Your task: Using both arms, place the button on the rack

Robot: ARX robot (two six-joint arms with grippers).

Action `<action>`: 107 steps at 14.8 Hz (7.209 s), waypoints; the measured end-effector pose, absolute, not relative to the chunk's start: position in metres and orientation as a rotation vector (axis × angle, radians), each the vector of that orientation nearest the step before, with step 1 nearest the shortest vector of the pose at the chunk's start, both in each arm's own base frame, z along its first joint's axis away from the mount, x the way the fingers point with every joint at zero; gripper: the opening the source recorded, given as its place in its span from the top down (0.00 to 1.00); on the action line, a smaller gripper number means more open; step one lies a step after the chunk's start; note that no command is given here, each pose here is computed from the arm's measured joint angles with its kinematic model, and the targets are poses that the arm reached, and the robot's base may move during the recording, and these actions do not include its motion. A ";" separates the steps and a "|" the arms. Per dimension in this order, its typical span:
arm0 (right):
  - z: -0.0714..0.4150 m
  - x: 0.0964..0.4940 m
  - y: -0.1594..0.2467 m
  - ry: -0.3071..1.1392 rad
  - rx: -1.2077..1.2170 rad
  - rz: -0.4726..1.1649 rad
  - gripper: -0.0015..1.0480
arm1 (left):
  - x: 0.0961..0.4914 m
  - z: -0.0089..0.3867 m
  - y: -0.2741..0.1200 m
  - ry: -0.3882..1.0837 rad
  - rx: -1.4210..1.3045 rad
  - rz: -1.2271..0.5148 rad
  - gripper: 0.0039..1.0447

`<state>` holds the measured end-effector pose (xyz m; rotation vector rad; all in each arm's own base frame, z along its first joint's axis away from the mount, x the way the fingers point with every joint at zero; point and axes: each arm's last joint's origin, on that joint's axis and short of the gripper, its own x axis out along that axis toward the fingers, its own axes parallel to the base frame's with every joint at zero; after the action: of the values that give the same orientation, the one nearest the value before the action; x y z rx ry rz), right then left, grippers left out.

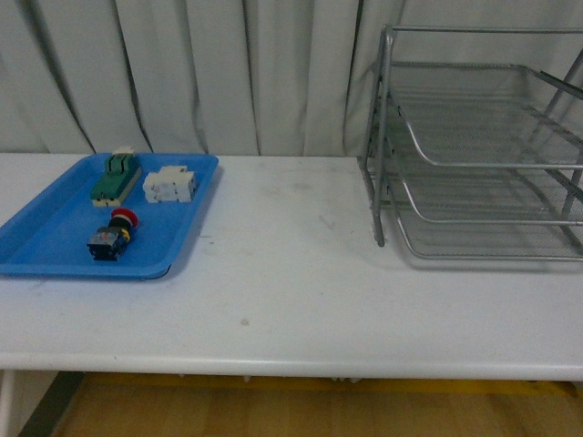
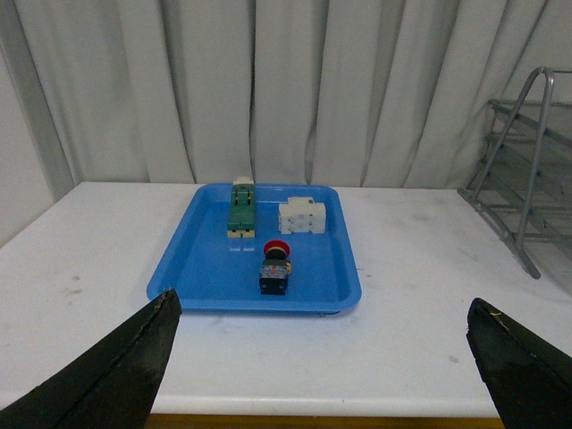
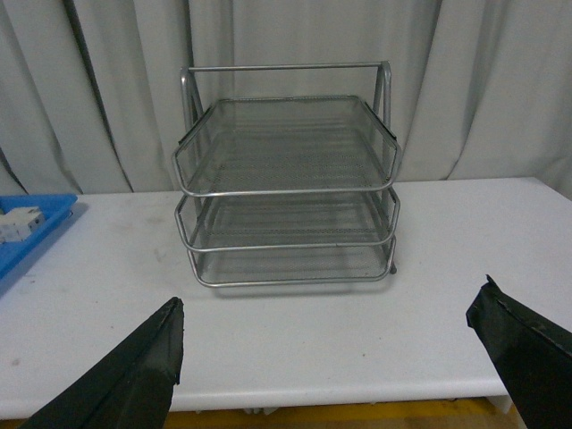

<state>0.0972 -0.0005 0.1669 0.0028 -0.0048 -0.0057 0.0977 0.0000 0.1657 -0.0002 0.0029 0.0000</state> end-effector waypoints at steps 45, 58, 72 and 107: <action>0.070 0.287 0.001 0.425 1.459 -0.160 0.87 | 0.098 0.166 0.000 0.003 0.000 0.000 0.06; 0.151 0.170 0.004 -0.003 0.189 0.010 0.57 | 0.098 0.166 0.000 0.003 0.000 0.000 0.06; 0.170 0.123 0.000 -0.014 0.007 -0.003 0.98 | 0.098 0.166 0.000 0.003 0.000 0.000 0.06; 0.167 0.097 0.000 -0.004 0.003 0.000 0.06 | 0.464 0.097 0.025 0.937 0.038 -0.019 0.06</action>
<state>0.0972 0.0000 0.1668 0.0029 -0.0040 -0.0004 0.4638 0.0253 0.0966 0.0376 0.9366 -0.0193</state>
